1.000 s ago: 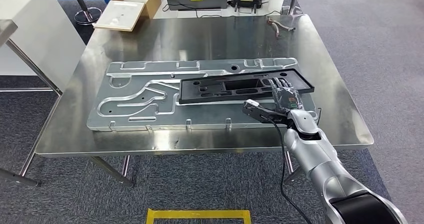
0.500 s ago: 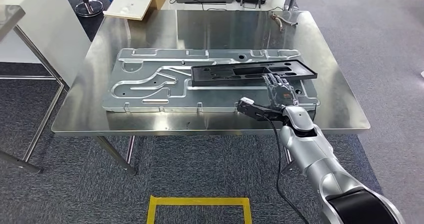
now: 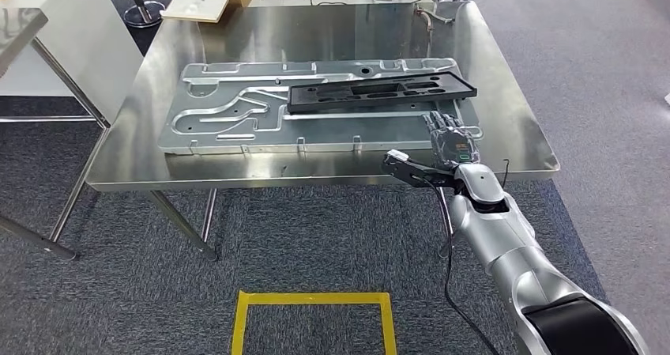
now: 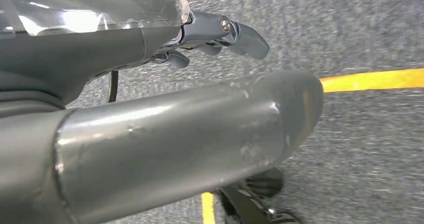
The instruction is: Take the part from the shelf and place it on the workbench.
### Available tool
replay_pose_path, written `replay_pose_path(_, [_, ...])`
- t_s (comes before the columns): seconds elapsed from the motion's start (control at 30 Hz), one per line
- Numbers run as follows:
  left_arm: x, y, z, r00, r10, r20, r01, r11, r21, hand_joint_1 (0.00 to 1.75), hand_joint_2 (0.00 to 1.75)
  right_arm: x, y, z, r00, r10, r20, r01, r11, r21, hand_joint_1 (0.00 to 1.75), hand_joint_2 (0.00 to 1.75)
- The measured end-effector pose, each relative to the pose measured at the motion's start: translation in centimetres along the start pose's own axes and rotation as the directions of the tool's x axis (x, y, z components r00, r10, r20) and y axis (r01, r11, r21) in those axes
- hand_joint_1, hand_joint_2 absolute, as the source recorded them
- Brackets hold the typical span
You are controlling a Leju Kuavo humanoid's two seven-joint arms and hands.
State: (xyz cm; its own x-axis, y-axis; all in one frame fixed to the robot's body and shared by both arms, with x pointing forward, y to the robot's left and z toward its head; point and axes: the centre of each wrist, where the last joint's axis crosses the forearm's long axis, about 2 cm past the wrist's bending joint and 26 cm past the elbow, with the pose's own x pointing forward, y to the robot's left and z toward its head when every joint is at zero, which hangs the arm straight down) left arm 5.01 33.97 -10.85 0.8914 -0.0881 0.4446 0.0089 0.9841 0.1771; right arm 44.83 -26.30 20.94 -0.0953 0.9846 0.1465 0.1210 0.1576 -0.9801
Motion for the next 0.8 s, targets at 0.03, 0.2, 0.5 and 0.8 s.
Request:
replay_pose_path(0.03, [0.0, 0.0, 0.0, 1.0, 0.0, 0.001, 0.0, 1.0, 0.0, 0.0, 0.0, 0.0, 0.0, 0.0, 1.0, 0.004, 0.002, -0.004, 1.0, 0.002, 0.0, 0.0])
replay_pose_path(0.2, [0.5, 0.1, -0.2, 1.0, 0.002, 0.009, -0.002, 1.0, -0.001, 0.0, 0.0, 0.2, -0.8, -0.3, 1.0, 0.014, 0.016, -0.014, 1.0, -0.015, 0.0, 0.0])
replay_pose_path(0.5, [0.4, -0.1, -0.1, 1.0, 0.005, 0.006, -0.005, 1.0, -0.008, 0.0, 0.0, 1.2, -0.7, -0.3, 0.999, 0.028, 0.042, -0.027, 0.999, -0.017, 0.0, 0.0])
replay_pose_path(0.8, [0.3, -0.7, 0.0, 0.999, 0.042, 0.013, -0.042, 0.999, -0.002, 0.0, 0.0, 1.9, 1.7, 2.7, 0.991, -0.092, 0.099, 0.104, 0.986, -0.128, 0.0, 0.0])
